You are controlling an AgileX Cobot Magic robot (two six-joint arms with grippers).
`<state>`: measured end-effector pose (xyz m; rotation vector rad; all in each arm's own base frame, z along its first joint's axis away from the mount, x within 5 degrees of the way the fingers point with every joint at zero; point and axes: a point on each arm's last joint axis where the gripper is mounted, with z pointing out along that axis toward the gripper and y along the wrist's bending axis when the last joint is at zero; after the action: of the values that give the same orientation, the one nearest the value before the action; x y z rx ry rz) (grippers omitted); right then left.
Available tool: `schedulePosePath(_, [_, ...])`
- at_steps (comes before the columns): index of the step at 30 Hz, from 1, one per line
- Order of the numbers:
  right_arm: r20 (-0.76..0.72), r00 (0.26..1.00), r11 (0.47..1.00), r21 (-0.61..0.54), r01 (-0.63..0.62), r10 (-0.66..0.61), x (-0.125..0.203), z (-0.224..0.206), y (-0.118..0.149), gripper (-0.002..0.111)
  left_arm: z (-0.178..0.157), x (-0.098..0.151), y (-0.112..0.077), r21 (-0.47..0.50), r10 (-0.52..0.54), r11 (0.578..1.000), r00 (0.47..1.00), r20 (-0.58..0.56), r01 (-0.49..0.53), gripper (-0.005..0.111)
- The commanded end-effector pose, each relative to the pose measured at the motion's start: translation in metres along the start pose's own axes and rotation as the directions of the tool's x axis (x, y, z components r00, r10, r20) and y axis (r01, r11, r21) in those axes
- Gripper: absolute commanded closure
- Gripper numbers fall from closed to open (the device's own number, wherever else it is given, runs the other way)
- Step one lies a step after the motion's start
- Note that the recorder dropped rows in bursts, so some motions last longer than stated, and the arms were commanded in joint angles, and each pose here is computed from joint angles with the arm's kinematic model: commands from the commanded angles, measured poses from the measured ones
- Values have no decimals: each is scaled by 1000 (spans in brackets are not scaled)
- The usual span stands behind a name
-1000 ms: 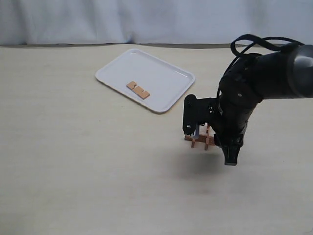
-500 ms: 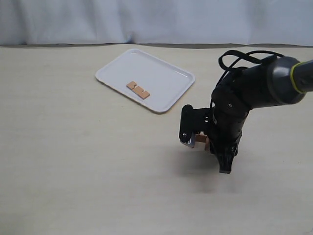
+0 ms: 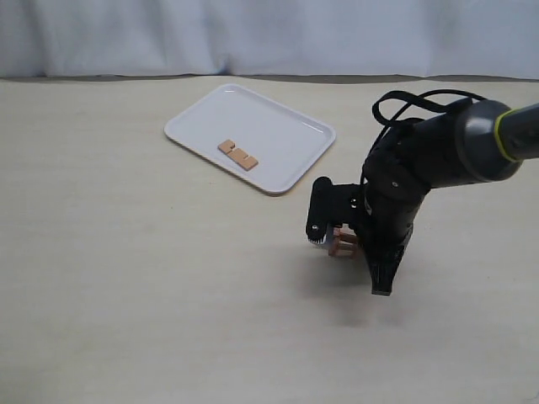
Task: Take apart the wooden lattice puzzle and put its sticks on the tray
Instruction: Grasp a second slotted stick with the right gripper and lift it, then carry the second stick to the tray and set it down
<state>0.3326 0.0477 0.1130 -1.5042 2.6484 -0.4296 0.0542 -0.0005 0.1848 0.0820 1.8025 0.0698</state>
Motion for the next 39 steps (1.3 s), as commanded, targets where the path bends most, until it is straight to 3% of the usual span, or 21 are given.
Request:
schedulePosePath(1, [10,1000,1000,17,-8,7,2,-7,-2,104,0,0,0,-2,3,1000,1000,12,-3,107])
schedulePosePath(17, [104,994,991,132,-35,21,8,-53,-14,104,0,0,0,-2,2,1000,1000,12,-2,107])
schedulePosePath(24, [272,956,969,187,-160,106,-3,-63,-22,104,0,0,0,-2,2,1000,1000,12,-2,107])
schedulePosePath(31, [540,811,915,166,-367,227,-23,-73,-32,104,0,0,0,-2,2,1000,1000,12,-2,107])
schedulePosePath(39, [721,661,900,123,-418,209,-46,-63,-37,104,0,0,0,-2,2,1000,1000,12,-2,107])
